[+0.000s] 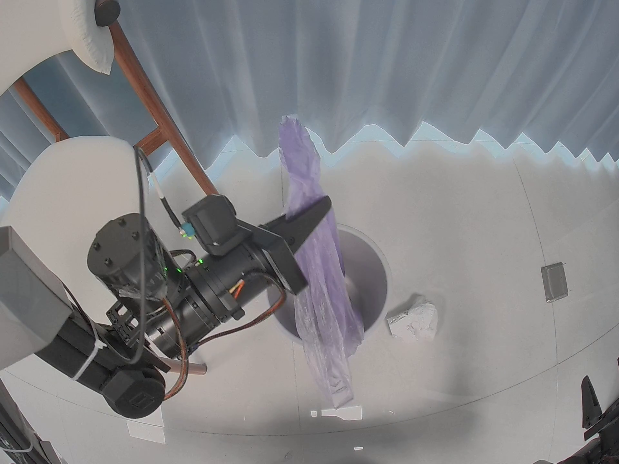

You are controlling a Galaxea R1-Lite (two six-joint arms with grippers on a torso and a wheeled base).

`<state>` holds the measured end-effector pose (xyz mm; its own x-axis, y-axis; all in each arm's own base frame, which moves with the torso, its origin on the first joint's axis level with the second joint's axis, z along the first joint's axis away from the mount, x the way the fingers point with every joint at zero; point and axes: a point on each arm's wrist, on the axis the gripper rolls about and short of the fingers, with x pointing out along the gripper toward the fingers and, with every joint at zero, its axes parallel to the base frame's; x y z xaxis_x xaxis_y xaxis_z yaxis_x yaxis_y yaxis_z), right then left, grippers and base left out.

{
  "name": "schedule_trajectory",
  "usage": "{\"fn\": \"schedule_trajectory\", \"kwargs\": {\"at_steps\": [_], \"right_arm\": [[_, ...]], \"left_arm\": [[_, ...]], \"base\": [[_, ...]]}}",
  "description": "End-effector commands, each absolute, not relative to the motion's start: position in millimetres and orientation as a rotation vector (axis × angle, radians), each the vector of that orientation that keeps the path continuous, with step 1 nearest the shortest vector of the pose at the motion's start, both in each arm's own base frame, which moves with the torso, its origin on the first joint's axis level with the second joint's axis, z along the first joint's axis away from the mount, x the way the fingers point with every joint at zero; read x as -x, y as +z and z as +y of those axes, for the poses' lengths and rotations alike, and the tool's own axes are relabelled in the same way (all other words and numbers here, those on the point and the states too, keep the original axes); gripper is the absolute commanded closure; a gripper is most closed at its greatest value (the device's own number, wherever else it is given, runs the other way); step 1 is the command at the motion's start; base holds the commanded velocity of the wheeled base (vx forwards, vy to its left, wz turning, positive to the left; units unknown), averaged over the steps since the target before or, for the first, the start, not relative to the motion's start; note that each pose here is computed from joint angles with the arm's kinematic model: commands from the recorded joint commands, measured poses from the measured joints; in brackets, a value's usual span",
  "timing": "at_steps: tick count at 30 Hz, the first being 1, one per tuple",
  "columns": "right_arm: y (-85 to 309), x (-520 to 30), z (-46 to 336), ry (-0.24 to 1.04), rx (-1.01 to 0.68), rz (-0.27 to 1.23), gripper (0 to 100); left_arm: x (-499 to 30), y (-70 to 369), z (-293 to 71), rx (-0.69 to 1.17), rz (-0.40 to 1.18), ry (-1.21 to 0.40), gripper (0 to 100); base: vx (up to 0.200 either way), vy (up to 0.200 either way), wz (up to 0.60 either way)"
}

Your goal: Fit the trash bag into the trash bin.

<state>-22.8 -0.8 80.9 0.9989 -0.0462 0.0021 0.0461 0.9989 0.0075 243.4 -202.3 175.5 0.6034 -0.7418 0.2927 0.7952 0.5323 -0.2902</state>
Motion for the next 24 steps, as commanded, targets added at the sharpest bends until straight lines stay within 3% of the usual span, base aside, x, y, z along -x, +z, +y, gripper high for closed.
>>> {"fn": "schedule_trajectory", "kwargs": {"at_steps": [1,12,24], "right_arm": [[76,23,-1,-0.046,-0.008,0.0,0],[76,23,-1,-0.046,-0.008,0.0,0],[76,23,0,-0.031,-0.003,0.001,0]], "left_arm": [[-239,154,-212,0.4,-0.057,-0.938,100],[-238,119,-204,0.273,0.038,-0.841,100],[-209,79,-211,0.145,0.184,-0.906,100]], "base": [[0.0,0.0,0.0],[0.0,0.0,0.0],[0.0,0.0,0.0]]}}
